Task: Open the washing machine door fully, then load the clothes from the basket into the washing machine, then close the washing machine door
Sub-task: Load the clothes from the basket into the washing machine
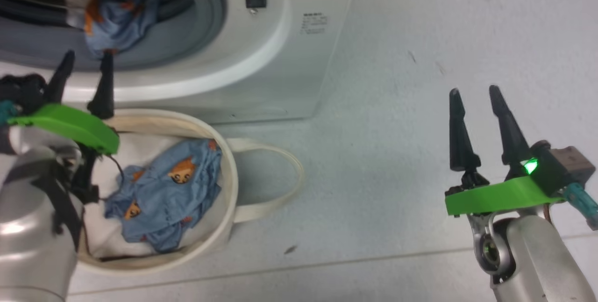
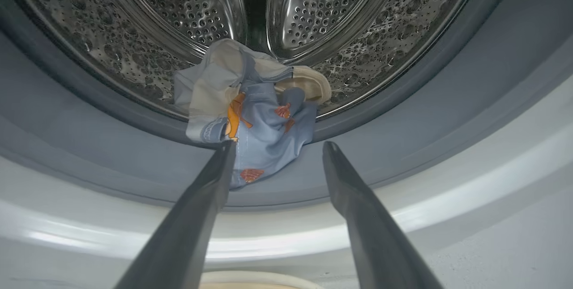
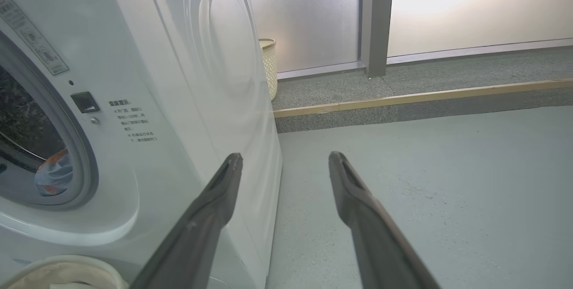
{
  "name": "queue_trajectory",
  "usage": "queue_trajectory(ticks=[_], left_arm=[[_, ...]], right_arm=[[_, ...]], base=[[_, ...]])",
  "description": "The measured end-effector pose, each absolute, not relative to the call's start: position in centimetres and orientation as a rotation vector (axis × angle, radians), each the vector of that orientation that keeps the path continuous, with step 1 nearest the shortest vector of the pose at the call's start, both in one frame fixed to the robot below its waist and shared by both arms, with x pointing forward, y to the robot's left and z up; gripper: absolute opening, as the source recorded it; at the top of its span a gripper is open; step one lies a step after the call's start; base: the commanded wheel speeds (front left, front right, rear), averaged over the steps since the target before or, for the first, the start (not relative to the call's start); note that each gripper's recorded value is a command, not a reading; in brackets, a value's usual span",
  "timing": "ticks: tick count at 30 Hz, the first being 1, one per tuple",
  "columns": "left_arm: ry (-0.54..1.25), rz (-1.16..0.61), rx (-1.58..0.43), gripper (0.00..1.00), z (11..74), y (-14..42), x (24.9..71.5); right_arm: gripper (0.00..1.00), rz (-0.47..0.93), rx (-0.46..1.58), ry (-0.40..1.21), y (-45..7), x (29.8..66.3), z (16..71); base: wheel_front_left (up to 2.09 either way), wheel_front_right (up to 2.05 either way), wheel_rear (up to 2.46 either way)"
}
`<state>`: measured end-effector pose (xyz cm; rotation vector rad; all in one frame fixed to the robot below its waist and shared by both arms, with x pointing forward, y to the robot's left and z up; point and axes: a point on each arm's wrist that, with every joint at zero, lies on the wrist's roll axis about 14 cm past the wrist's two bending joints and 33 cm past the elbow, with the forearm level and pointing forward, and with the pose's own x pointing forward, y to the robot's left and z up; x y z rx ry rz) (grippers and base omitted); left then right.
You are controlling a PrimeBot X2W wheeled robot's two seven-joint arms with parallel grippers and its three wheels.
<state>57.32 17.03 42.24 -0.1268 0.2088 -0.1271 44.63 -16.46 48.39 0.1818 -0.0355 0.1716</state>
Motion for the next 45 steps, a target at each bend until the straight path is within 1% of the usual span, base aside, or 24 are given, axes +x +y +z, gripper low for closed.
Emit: queue_trajectory(ticks=[7, 12, 19, 20, 21, 26, 34, 45], left_arm=[[0.282, -0.138, -0.121, 1.0, 38.6, 16.7, 61.1], [0.342, -0.131, -0.11, 1.0, 36.5, 16.8, 62.5], [0.425, -0.134, -0.038, 1.0, 34.3, 17.4, 63.8], [0.431, -0.139, -0.03, 0.89, 34.1, 17.3, 63.9], [0.433, -0.146, -0.021, 0.0, 34.1, 17.2, 64.0], [0.409, -0.163, -0.002, 0.0, 34.9, 16.7, 64.8], [0.283, -0.176, 0.005, 0.0, 38.4, 16.0, 68.8], [0.224, -0.21, 0.041, 0.0, 38.5, 13.9, 72.2]], right_arm=[[1.0, 0.125, 0.162, -0.002, -17.7, 45.7, 46.3], [1.0, 0.102, 0.147, 0.032, -18.5, 45.9, 44.8], [1.0, 0.094, 0.146, 0.055, -18.5, 46.3, 43.5], [1.0, 0.092, 0.148, 0.056, -18.5, 46.4, 43.4], [1.0, 0.091, 0.147, 0.055, -18.4, 46.5, 43.4], [1.0, 0.095, 0.151, 0.056, -18.2, 46.7, 43.2], [1.0, 0.095, 0.147, 0.084, -18.1, 46.8, 42.0], [1.0, 0.051, 0.119, 0.118, -19.6, 46.5, 40.6]], base=[[0.0, 0.0, 0.0], [0.0, 0.0, 0.0], [0.0, 0.0, 0.0], [0.0, 0.0, 0.0], [0.0, 0.0, 0.0], [0.0, 0.0, 0.0], [0.0, 0.0, 0.0], [0.0, 0.0, 0.0]])
